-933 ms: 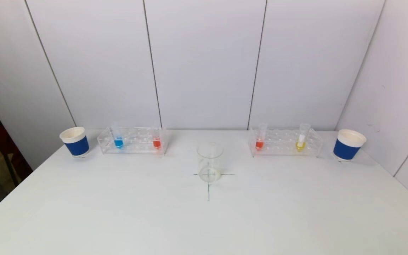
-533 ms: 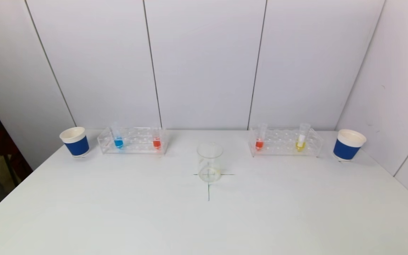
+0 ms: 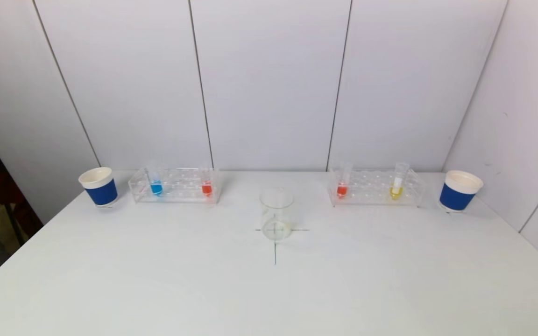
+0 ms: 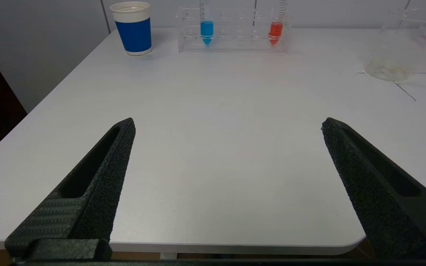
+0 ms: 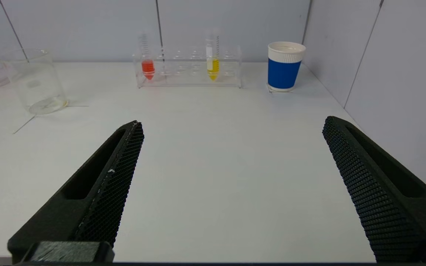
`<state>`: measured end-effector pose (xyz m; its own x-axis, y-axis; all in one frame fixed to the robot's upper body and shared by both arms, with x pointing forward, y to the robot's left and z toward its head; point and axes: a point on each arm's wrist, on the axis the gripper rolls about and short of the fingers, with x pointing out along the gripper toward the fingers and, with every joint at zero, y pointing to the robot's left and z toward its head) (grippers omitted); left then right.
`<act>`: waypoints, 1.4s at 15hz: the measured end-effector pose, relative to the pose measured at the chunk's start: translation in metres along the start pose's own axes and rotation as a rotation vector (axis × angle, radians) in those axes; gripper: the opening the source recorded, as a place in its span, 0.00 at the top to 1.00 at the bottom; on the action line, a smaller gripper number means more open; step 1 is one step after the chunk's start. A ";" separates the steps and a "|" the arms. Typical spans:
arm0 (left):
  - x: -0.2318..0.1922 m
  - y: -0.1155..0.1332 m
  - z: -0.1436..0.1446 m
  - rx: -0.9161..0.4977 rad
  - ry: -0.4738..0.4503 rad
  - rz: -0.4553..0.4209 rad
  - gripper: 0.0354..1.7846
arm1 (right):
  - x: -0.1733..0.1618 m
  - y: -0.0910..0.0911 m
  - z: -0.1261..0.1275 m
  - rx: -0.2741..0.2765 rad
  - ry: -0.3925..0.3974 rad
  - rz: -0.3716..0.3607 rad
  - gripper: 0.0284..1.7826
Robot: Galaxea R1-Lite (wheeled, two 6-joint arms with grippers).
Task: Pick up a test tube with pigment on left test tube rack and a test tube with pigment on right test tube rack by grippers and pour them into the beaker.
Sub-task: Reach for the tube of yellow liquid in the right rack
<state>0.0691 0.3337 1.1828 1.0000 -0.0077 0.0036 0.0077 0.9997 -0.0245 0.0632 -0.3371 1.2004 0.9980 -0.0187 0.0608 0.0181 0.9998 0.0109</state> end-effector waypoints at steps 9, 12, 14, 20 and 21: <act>0.000 0.000 0.000 0.000 0.000 0.000 0.01 | -0.007 0.001 0.081 -0.006 -0.036 0.036 0.01; 0.000 0.000 0.000 0.000 0.000 0.000 0.01 | 0.009 0.002 0.113 -0.005 -0.014 0.063 0.01; 0.000 0.000 0.000 0.000 0.000 0.000 0.01 | 0.027 0.003 0.129 -0.005 -0.008 0.075 0.01; 0.000 0.000 0.000 0.000 0.000 0.000 0.01 | 0.107 0.006 0.142 -0.001 0.068 0.087 0.01; 0.000 0.000 0.000 0.000 0.000 0.000 0.01 | 0.122 0.007 0.140 0.001 0.089 0.088 0.01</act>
<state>0.0691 0.3337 1.1828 1.0000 -0.0077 0.0036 0.0077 0.9997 -0.0240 0.1769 -0.3338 1.3472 0.9971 0.0704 -0.0276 -0.0701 0.9975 0.0100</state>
